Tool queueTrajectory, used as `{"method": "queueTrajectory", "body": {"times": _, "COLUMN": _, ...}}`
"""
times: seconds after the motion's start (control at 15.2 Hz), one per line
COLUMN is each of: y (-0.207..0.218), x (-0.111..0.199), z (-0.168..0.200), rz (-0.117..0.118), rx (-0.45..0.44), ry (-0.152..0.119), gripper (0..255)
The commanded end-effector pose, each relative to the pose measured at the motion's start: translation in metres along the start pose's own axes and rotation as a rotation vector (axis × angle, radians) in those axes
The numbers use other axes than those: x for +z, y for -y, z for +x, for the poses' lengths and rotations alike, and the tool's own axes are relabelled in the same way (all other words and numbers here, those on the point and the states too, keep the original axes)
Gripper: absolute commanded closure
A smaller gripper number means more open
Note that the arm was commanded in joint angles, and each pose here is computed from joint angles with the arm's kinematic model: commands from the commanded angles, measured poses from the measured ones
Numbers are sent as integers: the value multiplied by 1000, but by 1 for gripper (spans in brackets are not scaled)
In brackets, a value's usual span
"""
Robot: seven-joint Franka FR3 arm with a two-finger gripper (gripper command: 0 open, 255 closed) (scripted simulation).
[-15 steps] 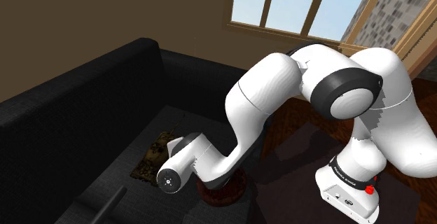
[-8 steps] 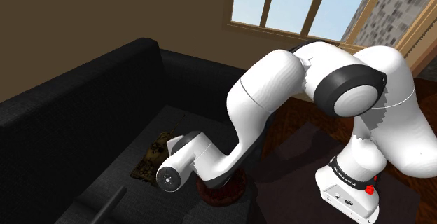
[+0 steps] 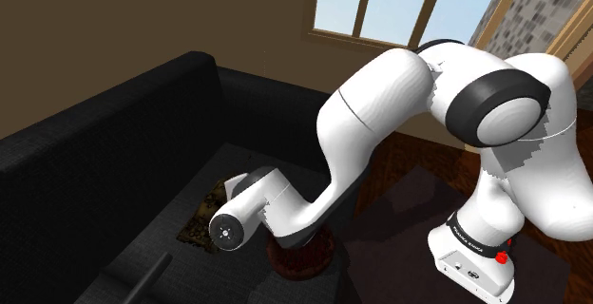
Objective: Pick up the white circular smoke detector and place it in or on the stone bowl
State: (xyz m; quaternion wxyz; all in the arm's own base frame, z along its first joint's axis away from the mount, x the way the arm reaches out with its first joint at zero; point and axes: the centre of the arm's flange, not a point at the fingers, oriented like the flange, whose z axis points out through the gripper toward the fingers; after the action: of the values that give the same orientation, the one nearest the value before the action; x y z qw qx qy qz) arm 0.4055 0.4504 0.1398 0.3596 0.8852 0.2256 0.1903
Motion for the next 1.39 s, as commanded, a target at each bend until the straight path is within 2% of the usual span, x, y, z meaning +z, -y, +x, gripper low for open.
{"method": "queueTrajectory", "body": {"times": 0.0, "y": -8, "x": -8, "z": 2, "rz": 0, "rx": 0, "ry": 0, "gripper": 255}}
{"method": "queueTrajectory", "body": {"times": 1.25, "y": -78, "x": -74, "z": 19, "rz": 0, "rx": 0, "ry": 0, "gripper": 255}}
{"method": "queueTrajectory", "body": {"times": 1.32, "y": -75, "x": -82, "z": 9, "rz": 0, "rx": 0, "ry": 0, "gripper": 255}}
